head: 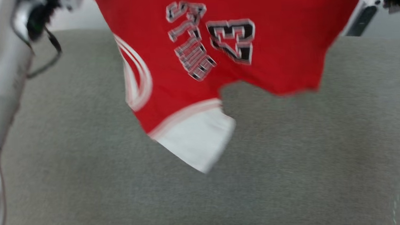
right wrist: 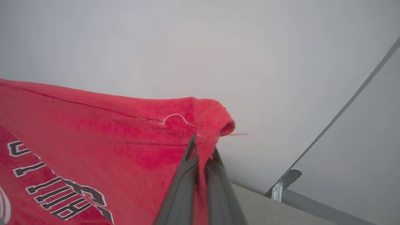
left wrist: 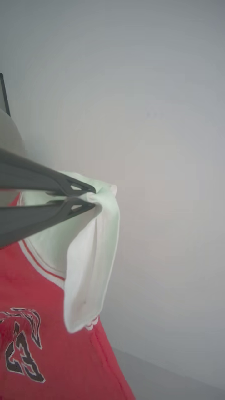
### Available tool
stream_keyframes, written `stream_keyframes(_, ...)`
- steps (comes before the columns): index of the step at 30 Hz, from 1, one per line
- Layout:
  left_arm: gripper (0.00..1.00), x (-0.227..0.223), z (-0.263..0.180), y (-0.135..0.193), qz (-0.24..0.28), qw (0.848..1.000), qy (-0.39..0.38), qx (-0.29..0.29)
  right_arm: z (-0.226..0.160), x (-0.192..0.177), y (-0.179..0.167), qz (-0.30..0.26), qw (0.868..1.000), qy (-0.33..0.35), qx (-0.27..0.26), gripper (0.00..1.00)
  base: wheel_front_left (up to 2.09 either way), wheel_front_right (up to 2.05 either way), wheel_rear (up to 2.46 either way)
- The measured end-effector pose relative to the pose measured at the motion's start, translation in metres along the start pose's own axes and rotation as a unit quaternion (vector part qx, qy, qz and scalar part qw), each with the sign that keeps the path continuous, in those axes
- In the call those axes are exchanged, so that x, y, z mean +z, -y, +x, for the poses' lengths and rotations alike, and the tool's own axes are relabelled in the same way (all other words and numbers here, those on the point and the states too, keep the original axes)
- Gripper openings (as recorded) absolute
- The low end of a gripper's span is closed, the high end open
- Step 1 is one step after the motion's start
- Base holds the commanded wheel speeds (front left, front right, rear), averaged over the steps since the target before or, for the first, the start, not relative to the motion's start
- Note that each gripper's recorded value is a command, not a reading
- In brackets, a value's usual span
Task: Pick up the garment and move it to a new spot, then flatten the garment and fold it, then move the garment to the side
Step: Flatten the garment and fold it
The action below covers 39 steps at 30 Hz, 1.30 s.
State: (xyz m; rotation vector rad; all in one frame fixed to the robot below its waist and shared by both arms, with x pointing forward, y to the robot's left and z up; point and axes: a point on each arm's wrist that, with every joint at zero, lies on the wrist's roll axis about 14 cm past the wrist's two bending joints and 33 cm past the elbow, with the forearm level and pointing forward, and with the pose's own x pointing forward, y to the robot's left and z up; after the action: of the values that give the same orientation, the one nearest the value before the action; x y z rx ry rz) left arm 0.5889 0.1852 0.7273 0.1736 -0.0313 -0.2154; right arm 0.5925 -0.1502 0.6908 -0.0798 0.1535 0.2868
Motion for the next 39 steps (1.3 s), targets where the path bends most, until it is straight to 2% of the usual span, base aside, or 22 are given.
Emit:
stream_keyframes(8,0.00,0.104,0.011,0.016,0.046,0.993,0.107,-0.007,-0.039,0.059,0.033,-0.001,0.994,0.097,-0.054,0.00,0.00,0.00,0.00)
stream_keyframes(14,0.00,0.134,0.019,0.017,0.054,0.990,0.133,-0.001,-0.049,0.073,0.044,0.002,0.991,0.114,-0.069,0.00,0.00,0.00,0.00)
stream_keyframes(21,0.00,0.132,0.046,0.012,0.052,0.988,0.142,0.006,-0.026,0.058,0.053,0.002,0.992,0.104,-0.072,0.00,0.00,0.00,0.00)
stream_keyframes(30,0.00,0.115,0.095,0.012,0.065,0.983,0.169,0.005,0.025,0.028,0.064,-0.004,0.991,0.112,-0.074,0.00,0.00,0.00,0.00)
stream_keyframes(39,0.00,0.118,0.139,0.023,0.087,0.962,0.258,-0.007,0.072,0.007,0.090,-0.047,0.975,0.192,-0.106,0.00,0.00,0.00,0.00)
